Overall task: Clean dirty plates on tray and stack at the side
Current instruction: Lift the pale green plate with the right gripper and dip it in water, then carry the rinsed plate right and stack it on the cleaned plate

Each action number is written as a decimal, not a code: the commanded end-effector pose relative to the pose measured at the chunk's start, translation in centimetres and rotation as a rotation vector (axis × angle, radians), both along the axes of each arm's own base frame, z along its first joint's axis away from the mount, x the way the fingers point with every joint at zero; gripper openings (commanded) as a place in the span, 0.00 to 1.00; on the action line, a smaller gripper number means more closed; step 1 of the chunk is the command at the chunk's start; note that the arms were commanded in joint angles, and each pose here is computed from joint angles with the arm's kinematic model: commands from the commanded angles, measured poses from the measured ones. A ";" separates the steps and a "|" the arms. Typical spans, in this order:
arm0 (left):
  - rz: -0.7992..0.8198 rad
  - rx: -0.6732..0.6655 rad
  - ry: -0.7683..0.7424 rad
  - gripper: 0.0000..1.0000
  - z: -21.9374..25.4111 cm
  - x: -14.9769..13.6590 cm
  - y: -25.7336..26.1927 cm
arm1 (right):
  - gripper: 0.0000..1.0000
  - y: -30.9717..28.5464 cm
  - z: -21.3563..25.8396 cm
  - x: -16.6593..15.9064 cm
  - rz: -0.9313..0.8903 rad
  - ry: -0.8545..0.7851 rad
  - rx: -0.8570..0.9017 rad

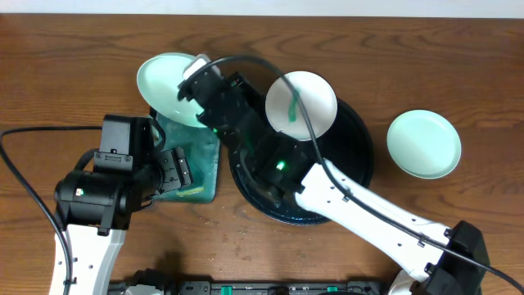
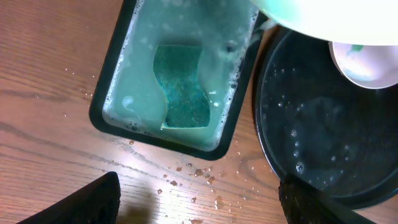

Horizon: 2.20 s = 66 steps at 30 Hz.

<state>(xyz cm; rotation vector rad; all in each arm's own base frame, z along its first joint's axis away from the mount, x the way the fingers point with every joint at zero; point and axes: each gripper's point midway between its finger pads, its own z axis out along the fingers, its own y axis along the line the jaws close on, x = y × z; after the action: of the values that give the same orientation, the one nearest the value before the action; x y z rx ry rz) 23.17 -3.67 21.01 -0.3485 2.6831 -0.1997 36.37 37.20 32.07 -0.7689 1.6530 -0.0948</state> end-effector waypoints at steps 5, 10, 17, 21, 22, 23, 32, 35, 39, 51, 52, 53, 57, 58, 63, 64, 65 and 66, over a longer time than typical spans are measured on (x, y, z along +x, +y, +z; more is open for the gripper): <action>-0.007 0.000 0.005 0.82 -0.1 -0.1 0.0 | 0.01 0.6 1.3 -1.5 -0.012 -0.088 -0.118; -0.007 0.000 0.004 0.82 -0.1 -0.1 0.0 | 0.01 0.7 1.4 -1.7 -0.014 -0.095 -0.119; -0.007 0.000 0.005 0.82 -0.1 -0.1 0.0 | 0.01 0.3 1.6 -1.6 -0.033 -0.107 -0.138; -0.007 0.000 0.005 0.82 -0.1 -0.1 0.0 | 0.01 0.3 1.6 -1.6 -0.033 -0.109 -0.141; -0.007 0.000 0.005 0.82 -0.1 -0.1 0.0 | 0.01 0.3 1.6 -1.6 -0.033 -0.109 -0.141; -0.007 0.000 0.005 0.82 -0.1 -0.1 0.0 | 0.01 0.3 1.6 -1.6 -0.033 -0.109 -0.141; -0.007 0.000 0.005 0.82 -0.1 -0.1 0.0 | 0.01 0.2 1.7 -1.3 -0.041 -0.108 -0.124; -0.007 0.000 0.005 0.82 -0.1 -0.1 0.0 | 0.01 -1.5 0.8 0.5 -0.121 -0.049 -0.022; -0.007 0.000 0.005 0.82 -0.1 -0.1 0.0 | 0.01 -5.7 -4.4 3.8 -0.293 0.201 0.203; -0.007 0.000 0.005 0.82 -0.1 -0.1 0.0 | 0.01 -15.1 -7.8 5.4 -0.193 0.841 0.627; -0.007 0.000 0.005 0.82 -0.1 -0.1 0.0 | 0.01 -17.3 -7.7 5.7 -0.246 0.842 0.640; -0.007 0.000 0.005 0.83 -0.1 -0.1 0.0 | 0.01 -20.1 -7.8 5.9 -0.319 0.843 0.650; -0.007 0.000 0.005 0.82 -0.1 -0.1 0.0 | 0.01 -30.9 -9.5 5.7 -0.660 0.855 0.695; -0.007 0.000 0.004 0.83 -0.1 -0.1 0.0 | 0.01 -33.9 -10.2 5.3 -0.754 0.860 0.699; -0.007 0.000 0.005 0.82 -0.1 -0.1 0.0 | 0.01 -46.4 -14.1 1.7 -1.172 0.875 0.675; -0.007 0.000 0.004 0.82 -0.1 -0.1 0.0 | 0.01 -48.6 -15.1 0.6 -1.249 0.890 0.674; -0.007 0.000 0.005 0.83 -0.1 -0.1 0.0 | 0.01 -50.1 -16.1 -0.3 -1.300 0.914 0.682; -0.007 0.000 0.005 0.82 -0.1 -0.1 0.0 | 0.01 -51.4 -17.0 -1.3 -1.348 0.941 0.694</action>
<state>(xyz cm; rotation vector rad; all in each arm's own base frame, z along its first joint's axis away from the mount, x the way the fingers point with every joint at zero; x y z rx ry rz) 23.16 -3.67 21.00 -0.3485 2.6835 -0.1996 37.41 -10.29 17.55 0.9031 2.5674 0.0251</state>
